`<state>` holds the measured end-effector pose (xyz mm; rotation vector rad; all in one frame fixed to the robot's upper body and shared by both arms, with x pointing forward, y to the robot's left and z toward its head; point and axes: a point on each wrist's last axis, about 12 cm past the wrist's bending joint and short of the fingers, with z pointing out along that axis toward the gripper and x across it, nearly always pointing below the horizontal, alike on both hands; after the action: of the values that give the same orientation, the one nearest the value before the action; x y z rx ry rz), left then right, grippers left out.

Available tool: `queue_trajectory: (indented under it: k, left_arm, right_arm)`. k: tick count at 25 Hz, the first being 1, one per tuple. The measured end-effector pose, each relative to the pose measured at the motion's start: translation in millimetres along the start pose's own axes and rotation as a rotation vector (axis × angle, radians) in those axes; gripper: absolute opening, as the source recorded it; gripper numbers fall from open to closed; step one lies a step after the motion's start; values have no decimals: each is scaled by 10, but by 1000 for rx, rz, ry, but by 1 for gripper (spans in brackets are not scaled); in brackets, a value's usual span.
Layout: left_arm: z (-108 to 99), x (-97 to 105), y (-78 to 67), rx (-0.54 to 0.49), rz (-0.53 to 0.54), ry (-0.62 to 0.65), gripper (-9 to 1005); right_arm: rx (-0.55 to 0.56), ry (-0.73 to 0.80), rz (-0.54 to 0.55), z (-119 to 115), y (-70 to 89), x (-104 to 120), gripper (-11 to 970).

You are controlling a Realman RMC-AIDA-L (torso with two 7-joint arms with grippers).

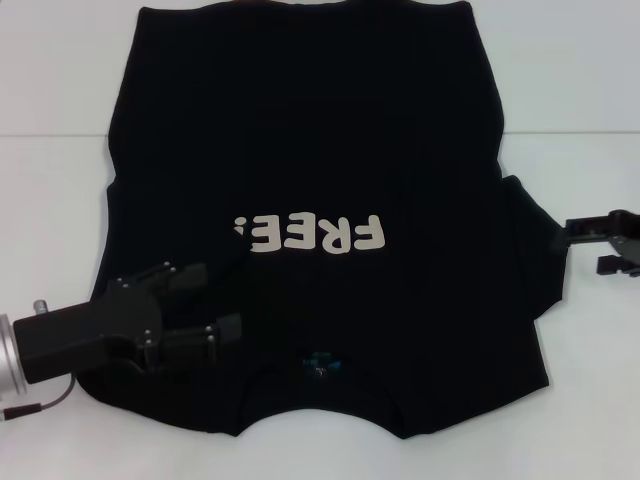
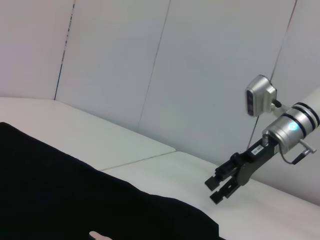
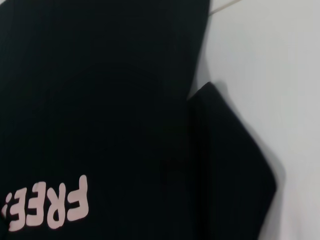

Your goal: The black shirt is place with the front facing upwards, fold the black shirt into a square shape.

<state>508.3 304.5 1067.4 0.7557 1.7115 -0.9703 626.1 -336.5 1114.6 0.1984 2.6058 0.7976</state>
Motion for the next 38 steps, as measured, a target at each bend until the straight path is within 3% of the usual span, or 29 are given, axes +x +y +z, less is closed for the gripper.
queue_trajectory:
  k: [20,38]
  left_arm:
    - [29,-12,5,2,6,0,950]
    - [28,-34,19,-3,12,-7,950]
  right_arm:
    - [14,-12,-5,353,126,126,820]
    - [40,-23,-40,385,180,79,778]
